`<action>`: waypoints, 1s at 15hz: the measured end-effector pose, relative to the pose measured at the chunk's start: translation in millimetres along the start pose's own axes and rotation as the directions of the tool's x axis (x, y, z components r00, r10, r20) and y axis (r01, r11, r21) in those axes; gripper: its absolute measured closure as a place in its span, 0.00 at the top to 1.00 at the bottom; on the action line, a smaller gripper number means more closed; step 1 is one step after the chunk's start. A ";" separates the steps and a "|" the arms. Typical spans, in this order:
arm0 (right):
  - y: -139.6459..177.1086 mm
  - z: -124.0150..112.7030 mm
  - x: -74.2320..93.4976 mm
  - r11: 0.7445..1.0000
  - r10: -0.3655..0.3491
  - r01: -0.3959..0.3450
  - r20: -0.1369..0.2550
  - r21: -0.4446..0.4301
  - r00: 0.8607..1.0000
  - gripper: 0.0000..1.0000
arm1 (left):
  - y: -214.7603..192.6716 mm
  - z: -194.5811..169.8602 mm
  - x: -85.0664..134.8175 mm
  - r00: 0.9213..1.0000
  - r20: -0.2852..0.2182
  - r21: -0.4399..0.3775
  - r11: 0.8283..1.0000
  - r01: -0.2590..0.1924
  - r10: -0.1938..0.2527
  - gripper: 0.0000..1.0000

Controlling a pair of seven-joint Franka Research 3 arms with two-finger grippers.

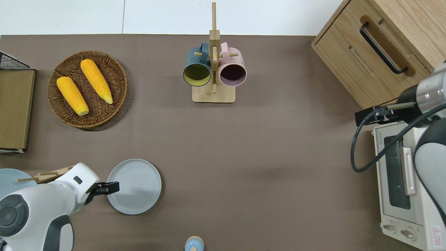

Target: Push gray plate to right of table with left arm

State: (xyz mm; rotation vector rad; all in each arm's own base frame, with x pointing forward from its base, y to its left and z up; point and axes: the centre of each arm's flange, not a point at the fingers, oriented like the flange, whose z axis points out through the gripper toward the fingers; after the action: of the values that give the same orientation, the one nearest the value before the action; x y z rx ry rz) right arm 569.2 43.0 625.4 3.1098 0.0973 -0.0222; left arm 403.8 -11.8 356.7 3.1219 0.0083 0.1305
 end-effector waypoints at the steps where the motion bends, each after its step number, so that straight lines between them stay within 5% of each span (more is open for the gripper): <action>1: 0.0 0.0 0.0 1.000 0.000 0.000 0.000 0.000 1.000 0.99 | 2.0 9.7 -2.7 1.000 -0.003 0.002 1.000 -0.005 0.005 1.00; 5: 0.0 0.0 0.0 1.000 0.000 0.000 0.000 0.000 1.000 0.99 | 3.4 45.4 -7.7 1.000 0.023 0.004 1.000 -0.009 0.009 1.00; 15: 0.0 0.0 0.0 1.000 0.000 0.000 0.000 0.000 1.000 0.99 | 3.4 48.3 -7.8 1.000 0.028 0.004 1.000 -0.008 0.008 0.98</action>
State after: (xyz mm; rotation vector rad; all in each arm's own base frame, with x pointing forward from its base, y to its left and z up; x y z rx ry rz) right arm 569.2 43.0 625.4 3.1098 0.0973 -0.0222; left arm 400.1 -16.0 308.1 3.1279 -0.0049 0.0872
